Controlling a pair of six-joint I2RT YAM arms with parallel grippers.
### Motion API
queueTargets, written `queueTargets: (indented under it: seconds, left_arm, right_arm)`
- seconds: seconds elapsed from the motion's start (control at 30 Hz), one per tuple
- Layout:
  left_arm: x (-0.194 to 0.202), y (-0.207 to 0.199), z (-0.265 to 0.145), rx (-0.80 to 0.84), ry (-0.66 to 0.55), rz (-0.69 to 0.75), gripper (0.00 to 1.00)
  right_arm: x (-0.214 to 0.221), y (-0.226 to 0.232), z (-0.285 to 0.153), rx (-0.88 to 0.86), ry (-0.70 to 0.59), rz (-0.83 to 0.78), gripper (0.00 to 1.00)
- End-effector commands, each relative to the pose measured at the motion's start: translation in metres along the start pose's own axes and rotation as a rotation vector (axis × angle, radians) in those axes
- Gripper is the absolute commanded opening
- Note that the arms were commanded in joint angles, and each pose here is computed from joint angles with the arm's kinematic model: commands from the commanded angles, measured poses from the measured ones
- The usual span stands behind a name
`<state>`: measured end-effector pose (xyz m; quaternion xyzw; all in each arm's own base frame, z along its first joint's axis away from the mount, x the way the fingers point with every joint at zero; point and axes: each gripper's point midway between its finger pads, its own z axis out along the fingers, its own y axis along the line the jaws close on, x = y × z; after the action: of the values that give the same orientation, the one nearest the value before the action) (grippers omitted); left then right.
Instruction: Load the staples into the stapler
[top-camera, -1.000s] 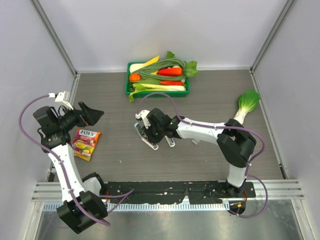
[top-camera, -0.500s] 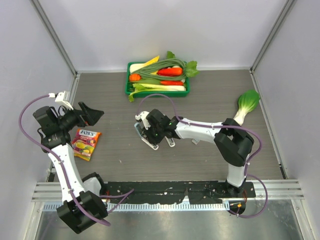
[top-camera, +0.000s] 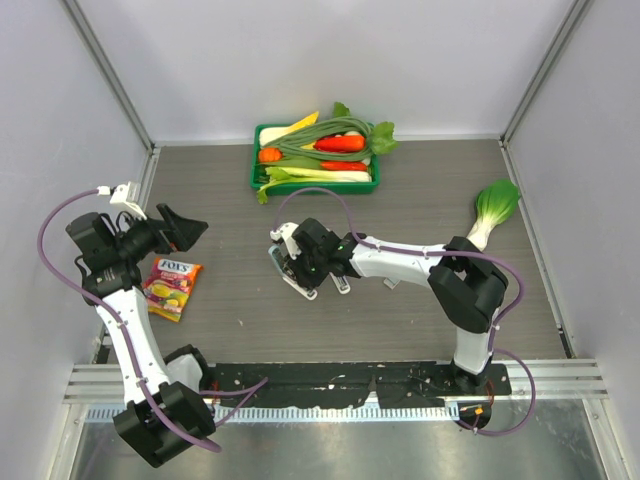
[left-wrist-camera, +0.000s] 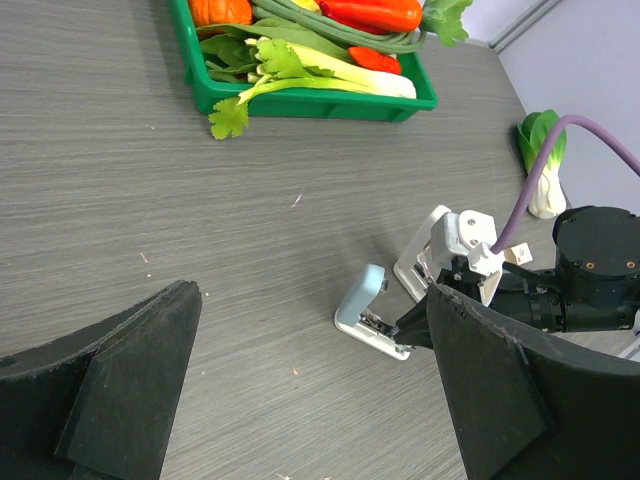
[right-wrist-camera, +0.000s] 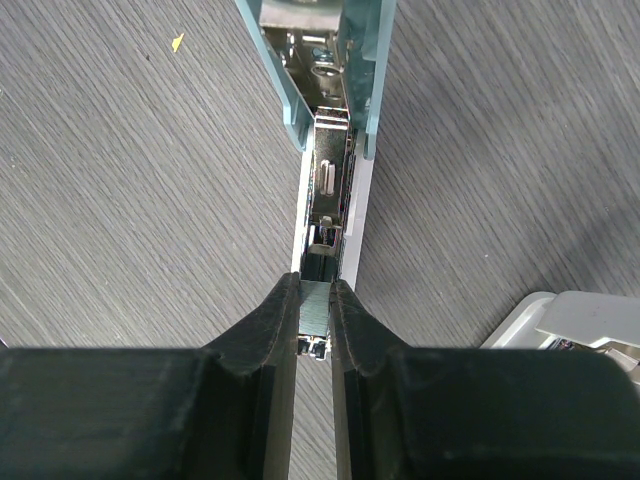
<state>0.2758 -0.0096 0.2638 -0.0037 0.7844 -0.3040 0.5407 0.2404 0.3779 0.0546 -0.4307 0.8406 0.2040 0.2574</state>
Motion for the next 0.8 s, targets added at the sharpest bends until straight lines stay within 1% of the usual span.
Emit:
queueTargets:
  seconds: [0.0,0.13,0.37,0.77]
  left_arm:
    - [-0.0091,-0.0039,-0.0019,0.020,-0.030,0.039,1.00]
    - [-0.0088,-0.0040,-0.0015,0.022,-0.029,0.037,1.00]
    - [-0.0084,-0.0036,-0.0018,0.020,-0.028,0.036,1.00]
    - [-0.0088,-0.0033,-0.0019,0.019,-0.029,0.035,1.00]
  right_arm:
    - [-0.0093,0.0005,0.0007,0.004,-0.028,-0.021,0.17]
    - [-0.0087,0.0000,0.0011,0.004,-0.024,-0.019,0.18]
    - [-0.0093,0.0012,-0.0001,0.001,-0.026,-0.021,0.24]
    - [-0.0109,0.0028,-0.0020,-0.007,-0.029,-0.021,0.30]
